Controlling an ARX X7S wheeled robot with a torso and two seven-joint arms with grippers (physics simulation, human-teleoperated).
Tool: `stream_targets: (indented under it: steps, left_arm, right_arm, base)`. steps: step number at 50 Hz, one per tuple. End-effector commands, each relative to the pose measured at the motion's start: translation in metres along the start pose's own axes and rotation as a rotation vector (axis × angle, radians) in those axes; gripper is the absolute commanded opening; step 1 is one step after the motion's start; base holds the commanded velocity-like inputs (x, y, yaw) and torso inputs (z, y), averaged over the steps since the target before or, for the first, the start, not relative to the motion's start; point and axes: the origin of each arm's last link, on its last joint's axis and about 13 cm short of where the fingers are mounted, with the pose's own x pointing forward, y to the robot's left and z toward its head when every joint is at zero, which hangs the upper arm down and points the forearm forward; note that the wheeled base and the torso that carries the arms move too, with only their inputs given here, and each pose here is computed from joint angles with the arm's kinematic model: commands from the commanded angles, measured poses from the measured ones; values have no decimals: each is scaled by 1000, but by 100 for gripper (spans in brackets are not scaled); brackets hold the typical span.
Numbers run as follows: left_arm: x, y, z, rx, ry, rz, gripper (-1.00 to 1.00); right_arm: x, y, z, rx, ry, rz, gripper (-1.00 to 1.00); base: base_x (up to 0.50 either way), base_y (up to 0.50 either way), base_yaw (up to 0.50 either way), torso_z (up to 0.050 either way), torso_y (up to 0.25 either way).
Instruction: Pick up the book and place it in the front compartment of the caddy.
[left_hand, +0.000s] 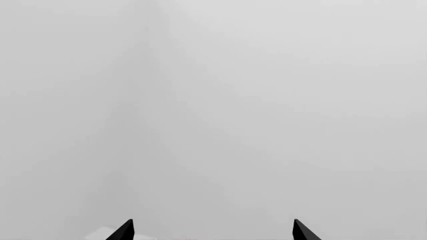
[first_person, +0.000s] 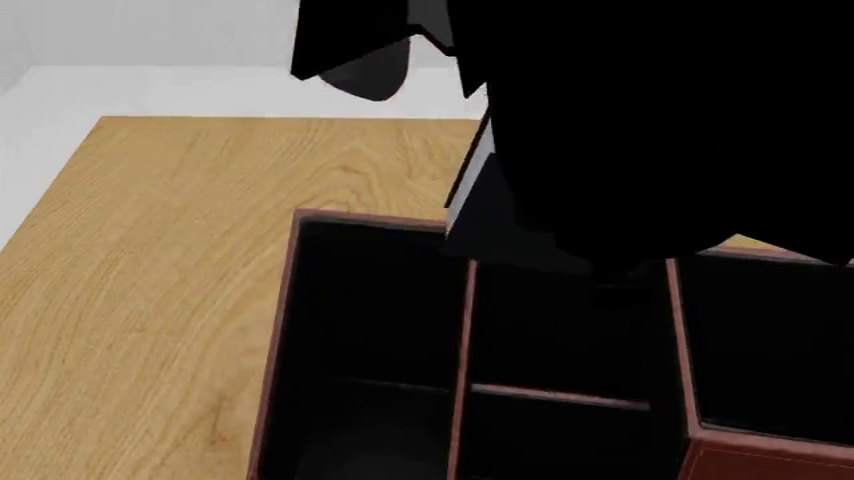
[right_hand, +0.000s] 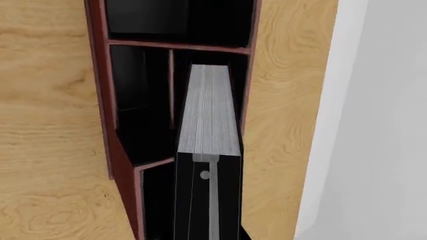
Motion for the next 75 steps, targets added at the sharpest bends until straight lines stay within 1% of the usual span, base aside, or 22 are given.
stream_targets:
  steps: [1,9,10,14,29,40,47,54,75]
  left_arm:
    - [-1,1,-4,-5,4,10,100]
    - [-2,2,-6,-6,12,13,100]
    - [-2,3,-6,-6,13,13,100]
    - [-3,4,-7,-6,14,17,100]
    - [-1,5,-10,-5,25,18,100]
    - [-1,4,-9,-1,27,16,100]
    - [-1,5,-10,1,32,17,100]
    - [-1,5,-12,1,35,18,100]
    - [-2,6,-14,0,43,24,100]
  right_arm:
    - [17,-9,4,-38,151,9,-100]
    - [45,-15,20,-72,161,44,-100]
    - [50,-15,21,-79,176,50,-100]
    - [63,-18,25,-78,184,61,-100]
    - [95,-18,27,-85,213,91,-100]
    - [109,-20,27,-85,206,62,-100]
    - [119,-20,28,-86,201,76,-100]
    - [128,-26,28,-73,198,24,-100]
    - [149,-31,33,-64,165,-15,-100]
  base:
    - [0,0,0,0,0]
    - [0,0,0,0,1]
    - [0,0,0,0,0]
    - [0,0,0,0,3]
    - [0,0,0,1,1]
    - [0,0,0,0,1]
    - [0,0,0,0,1]
    - [0,0,0,0,1]
    - [0,0,0,0,1]
